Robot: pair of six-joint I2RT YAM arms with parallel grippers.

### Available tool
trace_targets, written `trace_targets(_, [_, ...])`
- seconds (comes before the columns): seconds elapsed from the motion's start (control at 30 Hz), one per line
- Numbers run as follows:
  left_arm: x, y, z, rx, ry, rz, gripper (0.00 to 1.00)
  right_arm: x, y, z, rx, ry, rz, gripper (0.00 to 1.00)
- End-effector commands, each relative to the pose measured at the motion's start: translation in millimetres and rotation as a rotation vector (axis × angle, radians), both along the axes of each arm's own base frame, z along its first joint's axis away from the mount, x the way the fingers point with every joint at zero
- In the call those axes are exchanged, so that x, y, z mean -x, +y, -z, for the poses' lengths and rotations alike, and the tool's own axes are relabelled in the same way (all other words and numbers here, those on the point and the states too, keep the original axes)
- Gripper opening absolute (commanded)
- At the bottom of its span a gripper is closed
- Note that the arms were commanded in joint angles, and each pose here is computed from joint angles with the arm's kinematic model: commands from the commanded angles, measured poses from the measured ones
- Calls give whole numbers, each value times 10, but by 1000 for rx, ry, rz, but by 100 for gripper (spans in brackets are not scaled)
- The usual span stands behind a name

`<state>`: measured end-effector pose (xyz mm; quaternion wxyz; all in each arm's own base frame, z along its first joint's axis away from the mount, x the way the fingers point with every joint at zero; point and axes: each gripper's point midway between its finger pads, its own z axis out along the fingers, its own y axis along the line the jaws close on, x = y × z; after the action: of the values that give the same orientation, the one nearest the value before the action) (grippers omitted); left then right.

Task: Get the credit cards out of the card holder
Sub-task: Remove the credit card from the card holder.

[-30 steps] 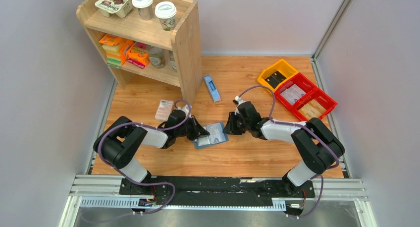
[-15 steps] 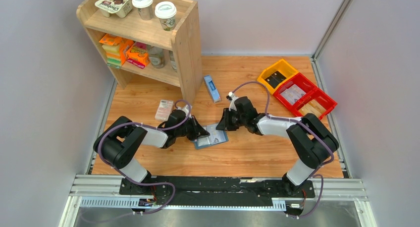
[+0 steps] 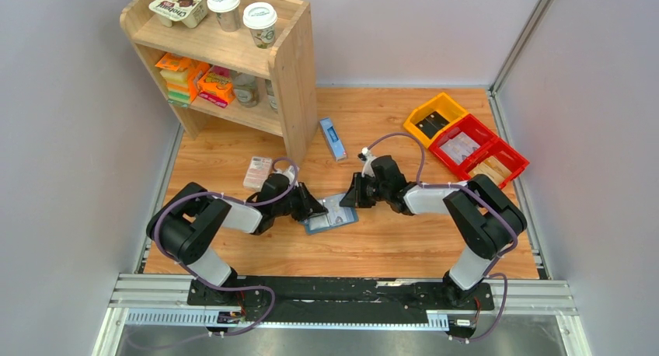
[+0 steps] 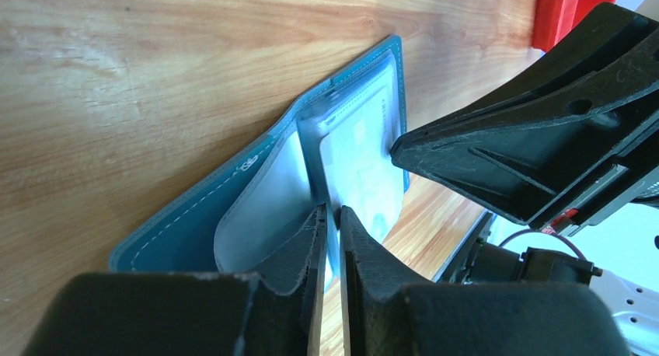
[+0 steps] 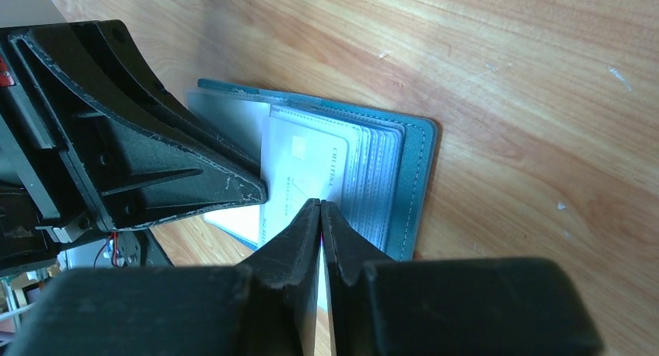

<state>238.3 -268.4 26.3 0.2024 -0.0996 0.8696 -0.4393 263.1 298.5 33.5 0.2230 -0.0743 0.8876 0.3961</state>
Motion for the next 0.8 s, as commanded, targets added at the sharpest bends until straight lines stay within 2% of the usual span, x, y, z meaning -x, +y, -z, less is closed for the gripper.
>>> trace_targets(0.0, [-33, -14, -47, 45, -36, -1, 20, 120, -190, 319, 88, 66, 25, 12])
trace_targets(0.23, [-57, -87, -116, 104, -58, 14, 22, 119, -217, 328, 84, 71, 41, 11])
trace_targets(0.3, [-47, -91, -125, 107, -64, 16, 19, 120, -228, 334, 84, 73, 43, 11])
trace_targets(0.4, [-43, -72, -122, 107, -66, 8, 4, 117, -242, 340, 81, 76, 49, 11])
trace_targets(0.47, [-44, -56, -124, 112, -65, -5, 0, 106, -267, 357, 81, 80, 59, 11])
trace_targets(0.77, [35, 53, -23, 89, -20, -43, 0, 109, -344, 461, 108, 103, 78, 10])
